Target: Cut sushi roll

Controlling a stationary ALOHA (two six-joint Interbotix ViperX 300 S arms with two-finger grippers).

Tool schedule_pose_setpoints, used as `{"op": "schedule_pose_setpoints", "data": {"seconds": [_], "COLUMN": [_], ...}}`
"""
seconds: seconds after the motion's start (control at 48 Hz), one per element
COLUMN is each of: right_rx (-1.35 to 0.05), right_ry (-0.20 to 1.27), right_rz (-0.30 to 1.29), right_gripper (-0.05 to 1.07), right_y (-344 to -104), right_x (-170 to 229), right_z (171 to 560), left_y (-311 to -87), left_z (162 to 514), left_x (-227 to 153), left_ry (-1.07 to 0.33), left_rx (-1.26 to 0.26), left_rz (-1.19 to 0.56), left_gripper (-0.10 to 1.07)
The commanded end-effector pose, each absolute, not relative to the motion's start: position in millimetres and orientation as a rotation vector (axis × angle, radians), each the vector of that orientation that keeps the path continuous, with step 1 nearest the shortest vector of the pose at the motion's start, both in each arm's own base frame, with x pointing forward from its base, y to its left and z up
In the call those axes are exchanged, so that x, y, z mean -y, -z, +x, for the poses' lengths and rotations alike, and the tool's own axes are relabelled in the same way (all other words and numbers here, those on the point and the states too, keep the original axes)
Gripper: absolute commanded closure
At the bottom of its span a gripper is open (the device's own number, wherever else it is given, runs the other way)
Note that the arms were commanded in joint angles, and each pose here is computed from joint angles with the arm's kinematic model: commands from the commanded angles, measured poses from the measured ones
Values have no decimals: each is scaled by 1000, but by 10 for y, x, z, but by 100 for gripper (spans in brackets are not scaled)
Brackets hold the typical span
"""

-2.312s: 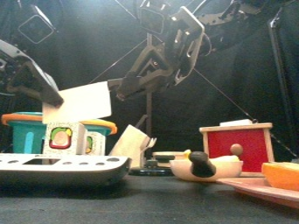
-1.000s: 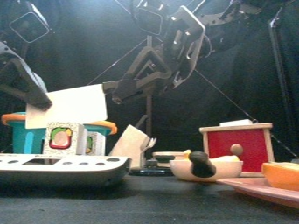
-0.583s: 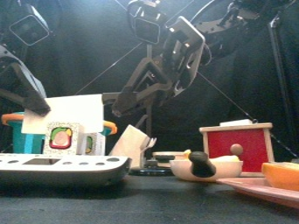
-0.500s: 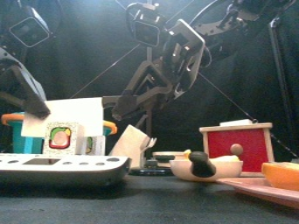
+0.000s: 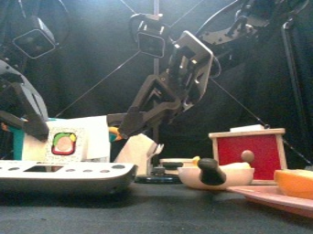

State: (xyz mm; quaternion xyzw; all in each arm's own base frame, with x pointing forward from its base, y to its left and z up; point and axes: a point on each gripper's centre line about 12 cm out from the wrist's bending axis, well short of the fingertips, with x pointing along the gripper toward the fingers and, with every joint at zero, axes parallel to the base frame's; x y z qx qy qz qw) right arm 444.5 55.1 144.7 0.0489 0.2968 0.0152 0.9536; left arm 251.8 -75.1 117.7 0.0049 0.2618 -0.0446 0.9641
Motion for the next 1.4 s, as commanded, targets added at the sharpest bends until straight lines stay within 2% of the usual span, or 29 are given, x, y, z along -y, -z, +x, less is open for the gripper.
{"op": "schedule_pose_setpoints", "data": {"seconds": [0.0, 0.375, 0.562, 0.938, 1.375], "right_rx": [-546, -547, -529, -451, -436], "right_ry": [-36, -59, -59, -82, -61], "right_rz": [107, 111, 101, 43, 42], "right_gripper": [60, 60, 60, 60, 60], "right_y": [-1653, -1651, -1725, -2024, -2080], "right_x": [-573, -704, -678, -655, -545], "right_z": [4525, 4515, 4521, 4581, 4607], "left_y": [-1267, -1279, -1302, -1479, -1661], "left_z": [2603, 2591, 2607, 2635, 2619], "left_x": [794, 883, 882, 803, 584], "left_ry": [96, 113, 112, 118, 63], "left_rx": [-494, -496, -487, -413, -346], "left_rz": [1, -14, -13, 40, 83], "left_gripper": [60, 60, 60, 60, 60]}}
